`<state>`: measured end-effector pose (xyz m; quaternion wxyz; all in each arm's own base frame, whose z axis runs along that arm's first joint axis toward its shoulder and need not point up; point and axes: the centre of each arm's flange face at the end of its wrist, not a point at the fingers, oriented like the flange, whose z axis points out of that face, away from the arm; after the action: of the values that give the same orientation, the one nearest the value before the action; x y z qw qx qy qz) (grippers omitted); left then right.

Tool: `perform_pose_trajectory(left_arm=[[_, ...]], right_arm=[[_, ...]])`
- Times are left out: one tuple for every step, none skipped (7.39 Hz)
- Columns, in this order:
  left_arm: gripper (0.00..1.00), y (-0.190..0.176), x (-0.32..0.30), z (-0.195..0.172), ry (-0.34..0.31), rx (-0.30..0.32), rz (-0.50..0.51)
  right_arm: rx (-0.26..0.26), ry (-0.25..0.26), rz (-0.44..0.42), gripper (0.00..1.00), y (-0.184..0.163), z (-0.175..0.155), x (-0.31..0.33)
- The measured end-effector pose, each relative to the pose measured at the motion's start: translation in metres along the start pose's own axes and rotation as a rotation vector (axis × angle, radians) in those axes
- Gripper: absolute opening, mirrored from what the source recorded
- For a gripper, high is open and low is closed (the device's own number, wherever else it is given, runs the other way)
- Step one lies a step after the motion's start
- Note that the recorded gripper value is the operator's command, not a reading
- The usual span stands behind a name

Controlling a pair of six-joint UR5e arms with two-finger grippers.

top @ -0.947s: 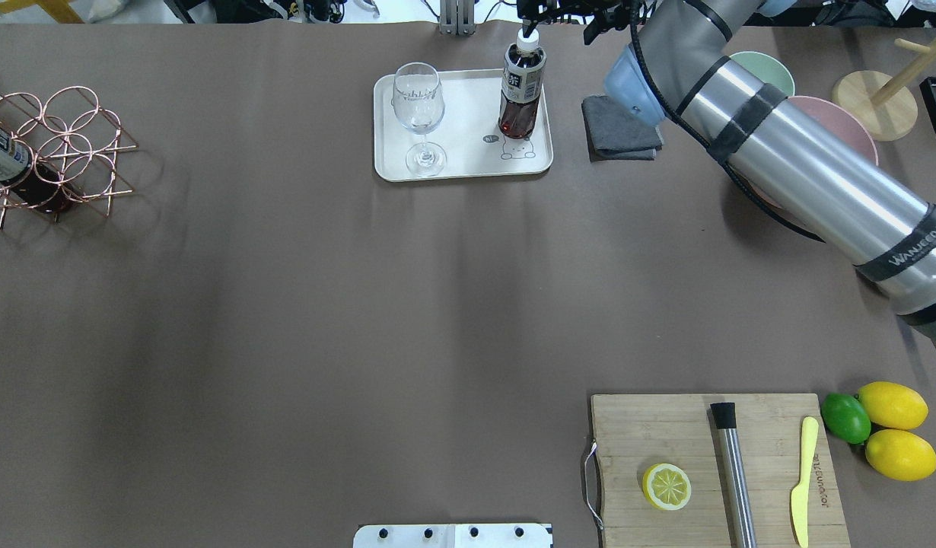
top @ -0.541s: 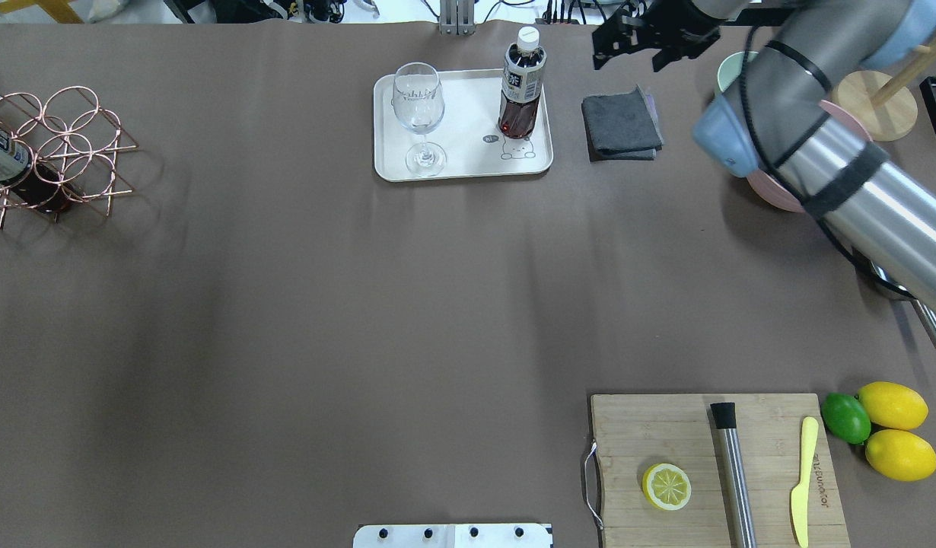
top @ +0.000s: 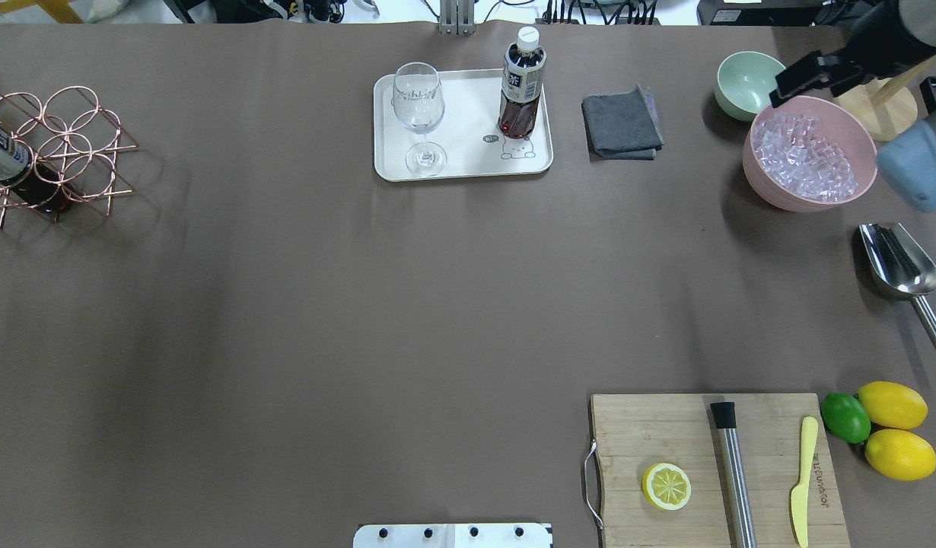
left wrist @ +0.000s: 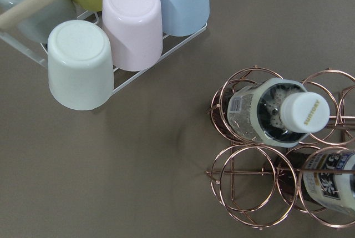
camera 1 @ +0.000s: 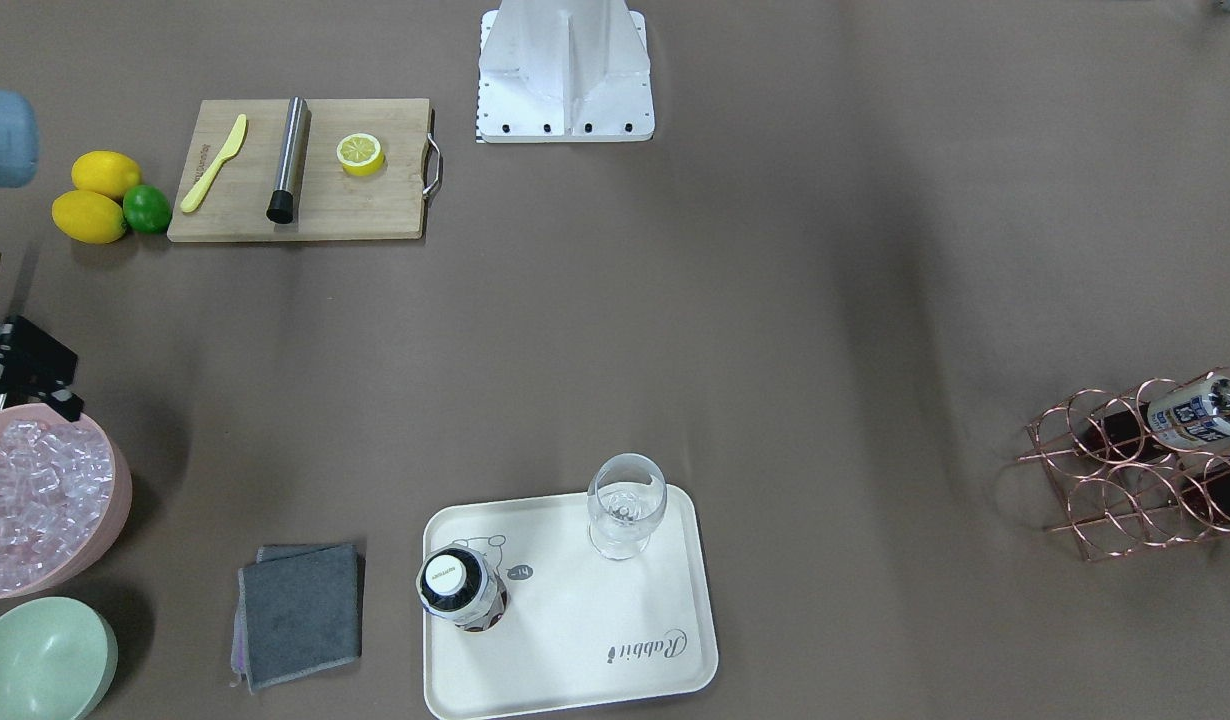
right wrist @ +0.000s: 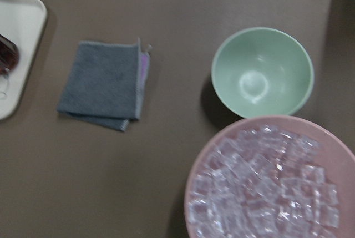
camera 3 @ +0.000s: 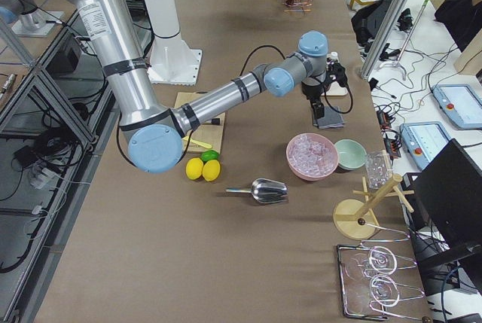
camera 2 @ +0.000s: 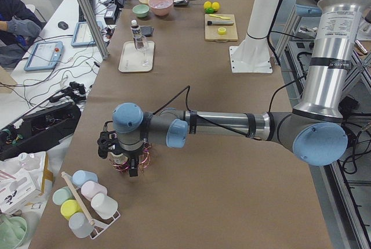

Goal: Take tea from basket to plate

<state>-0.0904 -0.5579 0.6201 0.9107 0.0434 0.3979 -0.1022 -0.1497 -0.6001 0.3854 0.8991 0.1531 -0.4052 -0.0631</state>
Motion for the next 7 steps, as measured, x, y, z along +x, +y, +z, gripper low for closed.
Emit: perform_pose_trajectory(left_arm=[[0.98, 0.000, 0.001, 0.000, 0.001, 0.000, 0.000], [0.98, 0.000, 0.000, 0.000, 0.002, -0.002, -0.003], [0.98, 0.001, 0.000, 0.001, 0.004, -0.003, -0.003], [0.98, 0.002, -0.001, 0.002, 0.005, -0.004, -0.002], [0.98, 0.003, 0.000, 0.001, 0.006, -0.004, -0.001], [0.98, 0.004, 0.000, 0.001, 0.006, -0.004, 0.000], [0.98, 0.004, 0.000, 0.002, 0.004, -0.005, 0.006]], right_arm=[[-0.042, 0.014, -0.018, 1.00, 0.027, -0.008, 0.048], [-0.073, 0.030, -0.034, 1.00, 0.054, -0.014, 0.098], [-0.113, 0.052, -0.038, 1.00, 0.084, -0.017, 0.151], [-0.152, 0.064, -0.025, 1.00, 0.109, -0.017, 0.207], [-0.187, 0.040, 0.015, 1.00, 0.134, -0.010, 0.252], [-0.209, 0.017, 0.059, 1.00, 0.164, -0.005, 0.282], [-0.215, 0.007, 0.092, 1.00, 0.193, -0.003, 0.302]])
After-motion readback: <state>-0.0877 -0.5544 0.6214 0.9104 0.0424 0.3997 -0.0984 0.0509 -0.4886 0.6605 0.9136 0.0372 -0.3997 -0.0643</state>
